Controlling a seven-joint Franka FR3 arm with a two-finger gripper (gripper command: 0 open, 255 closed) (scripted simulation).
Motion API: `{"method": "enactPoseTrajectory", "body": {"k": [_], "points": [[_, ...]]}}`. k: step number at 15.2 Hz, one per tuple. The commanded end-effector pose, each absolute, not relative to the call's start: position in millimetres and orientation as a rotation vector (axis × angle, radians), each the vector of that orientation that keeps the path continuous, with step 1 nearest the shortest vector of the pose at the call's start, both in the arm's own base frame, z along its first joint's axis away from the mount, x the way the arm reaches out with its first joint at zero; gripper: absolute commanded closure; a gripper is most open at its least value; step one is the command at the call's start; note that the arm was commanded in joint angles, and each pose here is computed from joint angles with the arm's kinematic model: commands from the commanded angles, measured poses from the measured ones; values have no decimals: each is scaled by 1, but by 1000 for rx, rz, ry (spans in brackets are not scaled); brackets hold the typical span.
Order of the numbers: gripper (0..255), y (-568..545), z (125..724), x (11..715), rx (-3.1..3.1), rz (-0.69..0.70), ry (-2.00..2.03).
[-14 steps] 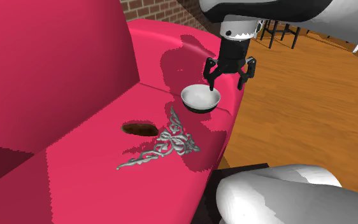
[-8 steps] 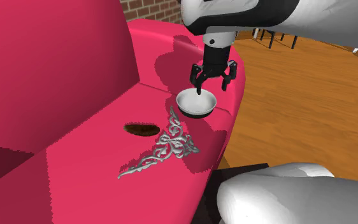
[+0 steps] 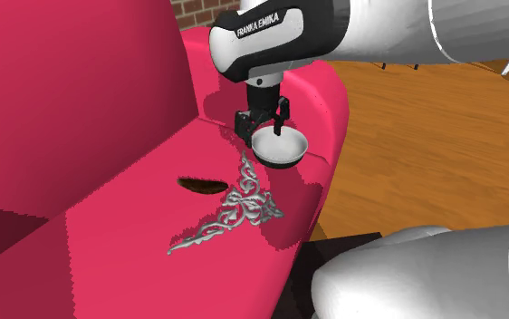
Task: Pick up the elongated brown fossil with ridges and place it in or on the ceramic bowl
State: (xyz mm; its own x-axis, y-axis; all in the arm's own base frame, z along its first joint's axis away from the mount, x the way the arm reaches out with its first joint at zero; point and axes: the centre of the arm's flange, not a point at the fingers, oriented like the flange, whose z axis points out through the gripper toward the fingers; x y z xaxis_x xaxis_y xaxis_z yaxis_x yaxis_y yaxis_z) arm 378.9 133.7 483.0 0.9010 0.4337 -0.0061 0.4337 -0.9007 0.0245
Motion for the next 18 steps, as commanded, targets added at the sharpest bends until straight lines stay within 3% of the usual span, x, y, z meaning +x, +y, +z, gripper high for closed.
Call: {"method": "enactPoseTrajectory", "body": {"k": [1,15,18], "points": [[0,158,470,384,2998,10,836],[0,316,383,346,2555,70,1720],[0,322,368,343,2529,72,1757]]}}
